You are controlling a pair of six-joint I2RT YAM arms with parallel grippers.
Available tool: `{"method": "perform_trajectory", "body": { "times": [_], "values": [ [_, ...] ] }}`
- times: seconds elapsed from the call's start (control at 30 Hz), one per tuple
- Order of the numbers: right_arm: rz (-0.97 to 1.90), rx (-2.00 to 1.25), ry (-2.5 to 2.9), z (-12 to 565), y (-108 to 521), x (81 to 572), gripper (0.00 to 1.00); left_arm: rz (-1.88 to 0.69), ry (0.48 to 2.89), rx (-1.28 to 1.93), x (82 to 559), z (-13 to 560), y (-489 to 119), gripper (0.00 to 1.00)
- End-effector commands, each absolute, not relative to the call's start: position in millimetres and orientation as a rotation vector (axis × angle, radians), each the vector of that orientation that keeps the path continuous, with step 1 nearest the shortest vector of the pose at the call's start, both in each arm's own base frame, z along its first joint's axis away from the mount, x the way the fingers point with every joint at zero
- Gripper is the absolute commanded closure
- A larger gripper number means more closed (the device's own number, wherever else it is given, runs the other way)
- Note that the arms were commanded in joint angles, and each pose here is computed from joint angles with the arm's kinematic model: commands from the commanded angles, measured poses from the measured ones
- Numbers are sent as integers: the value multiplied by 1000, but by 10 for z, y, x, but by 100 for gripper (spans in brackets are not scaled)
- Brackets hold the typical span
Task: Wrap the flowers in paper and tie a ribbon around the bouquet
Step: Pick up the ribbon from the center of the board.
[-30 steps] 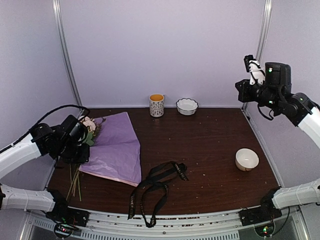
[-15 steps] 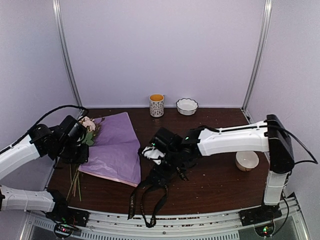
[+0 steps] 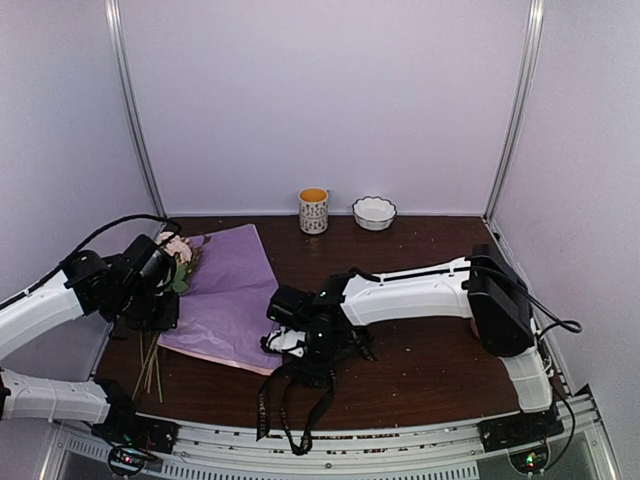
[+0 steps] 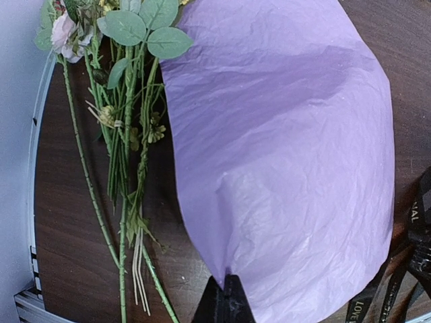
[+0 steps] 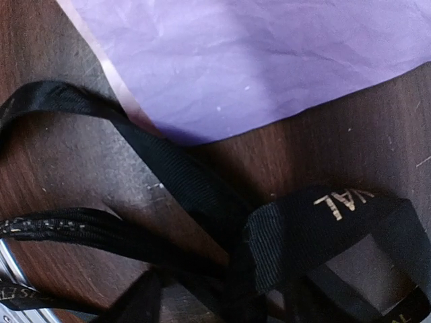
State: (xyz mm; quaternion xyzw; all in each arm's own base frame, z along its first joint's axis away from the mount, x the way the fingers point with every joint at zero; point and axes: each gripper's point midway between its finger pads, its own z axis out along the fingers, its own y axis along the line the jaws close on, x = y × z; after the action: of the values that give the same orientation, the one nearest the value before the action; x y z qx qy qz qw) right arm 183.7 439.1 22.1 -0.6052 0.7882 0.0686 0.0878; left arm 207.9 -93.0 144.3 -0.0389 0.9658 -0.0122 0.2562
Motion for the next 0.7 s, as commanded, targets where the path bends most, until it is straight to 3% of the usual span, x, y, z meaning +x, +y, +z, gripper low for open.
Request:
{"method": "perform_trajectory", "body": {
  "times": [0.0, 0.03, 0.07, 0.2, 0.3, 0.5, 0.67],
  "values": [
    [171, -1836, 2405, 54, 4281, 1726, 74, -30, 2595, -85, 2139, 1460, -957, 100],
    [188, -1819, 2394, 101, 4304, 1735, 93, -29, 2594, -87, 2141, 1463, -955, 100],
    [203, -1791, 2381, 169, 4330, 1763, 100, -29, 2593, -88, 2142, 1465, -954, 100],
    [254, -1545, 2336, 716, 4345, 2145, 100, -26, 2590, -91, 2136, 1465, -942, 100],
    [313, -1224, 2295, 1470, 4069, 2692, 100, -24, 2588, -78, 2146, 1480, -949, 100],
    [253, -446, 2065, 3294, 2315, 3725, 100, -8, 2566, -78, 2166, 1521, -919, 100],
    [137, -152, 1827, 4294, 1230, 3684, 100, 14, 2557, -64, 2178, 1533, -896, 100]
  ]
}}
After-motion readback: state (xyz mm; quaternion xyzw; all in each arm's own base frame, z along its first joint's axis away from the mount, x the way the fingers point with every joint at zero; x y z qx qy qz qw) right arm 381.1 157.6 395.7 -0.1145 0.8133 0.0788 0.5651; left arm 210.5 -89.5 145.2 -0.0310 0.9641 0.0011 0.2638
